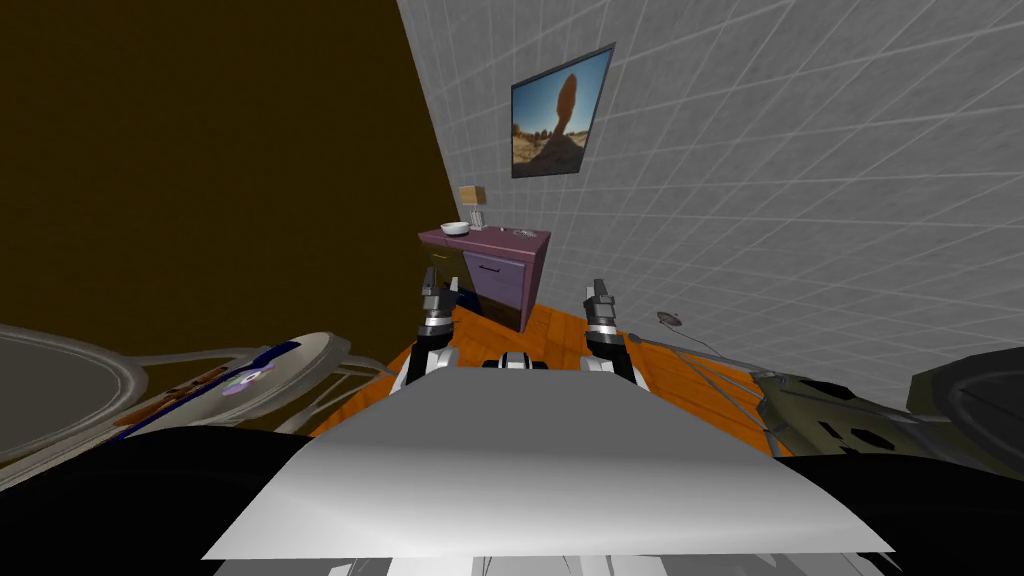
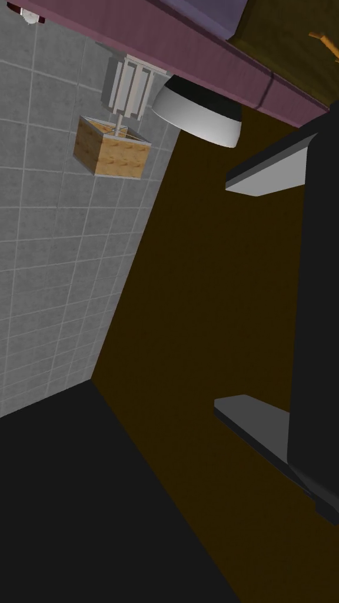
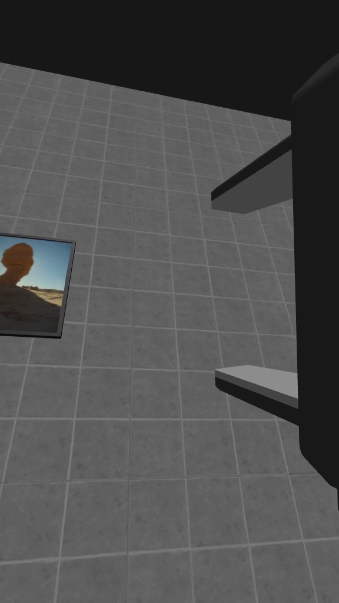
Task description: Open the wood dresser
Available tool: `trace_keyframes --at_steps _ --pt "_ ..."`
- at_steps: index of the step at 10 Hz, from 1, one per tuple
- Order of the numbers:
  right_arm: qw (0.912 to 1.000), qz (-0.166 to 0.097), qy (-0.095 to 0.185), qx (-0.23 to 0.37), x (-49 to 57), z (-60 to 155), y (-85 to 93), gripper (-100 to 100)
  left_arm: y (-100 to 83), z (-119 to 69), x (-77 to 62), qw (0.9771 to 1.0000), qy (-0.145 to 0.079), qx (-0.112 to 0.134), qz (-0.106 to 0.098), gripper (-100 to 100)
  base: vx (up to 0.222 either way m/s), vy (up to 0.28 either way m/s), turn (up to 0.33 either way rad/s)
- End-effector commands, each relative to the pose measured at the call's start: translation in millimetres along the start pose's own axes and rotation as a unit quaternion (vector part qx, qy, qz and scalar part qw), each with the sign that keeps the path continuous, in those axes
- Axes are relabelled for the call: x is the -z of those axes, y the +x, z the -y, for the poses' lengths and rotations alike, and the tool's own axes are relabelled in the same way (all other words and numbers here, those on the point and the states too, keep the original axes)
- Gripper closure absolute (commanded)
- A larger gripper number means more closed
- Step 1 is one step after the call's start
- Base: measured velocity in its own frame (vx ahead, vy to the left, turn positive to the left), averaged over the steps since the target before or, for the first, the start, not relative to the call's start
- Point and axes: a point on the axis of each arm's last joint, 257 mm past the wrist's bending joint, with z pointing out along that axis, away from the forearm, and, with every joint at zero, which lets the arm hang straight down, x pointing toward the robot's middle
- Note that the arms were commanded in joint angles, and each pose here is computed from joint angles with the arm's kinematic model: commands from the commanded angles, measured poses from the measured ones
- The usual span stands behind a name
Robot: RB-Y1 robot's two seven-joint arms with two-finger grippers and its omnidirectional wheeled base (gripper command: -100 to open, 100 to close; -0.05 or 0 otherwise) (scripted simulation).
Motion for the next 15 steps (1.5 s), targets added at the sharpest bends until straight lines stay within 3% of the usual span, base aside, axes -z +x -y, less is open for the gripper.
trace_keyframes --at_steps 1,3,9,15 --pt "1.0000 0.000 0.000 0.000 0.0 0.0 0.0 0 3.7 -24.1 3.0 0.9997 -0.022 -0.004 -0.006 -100 0.074 0.013 -0.065" --pt "1.0000 0.000 0.000 0.000 0.0 0.0 0.0 0 8.3 -48.4 5.8 0.9989 -0.045 -0.008 -0.012 -100 0.080 0.022 -0.090" --pt "1.0000 0.000 0.000 0.000 0.0 0.0 0.0 0 16.9 -88.7 12.4 0.9960 -0.084 -0.017 -0.025 -100 0.068 0.012 -0.058" --pt "1.0000 0.000 0.000 0.000 0.0 0.0 0.0 0 27.1 -138.5 25.4 0.9886 -0.135 -0.038 -0.055 -100 0.070 0.021 -0.065"
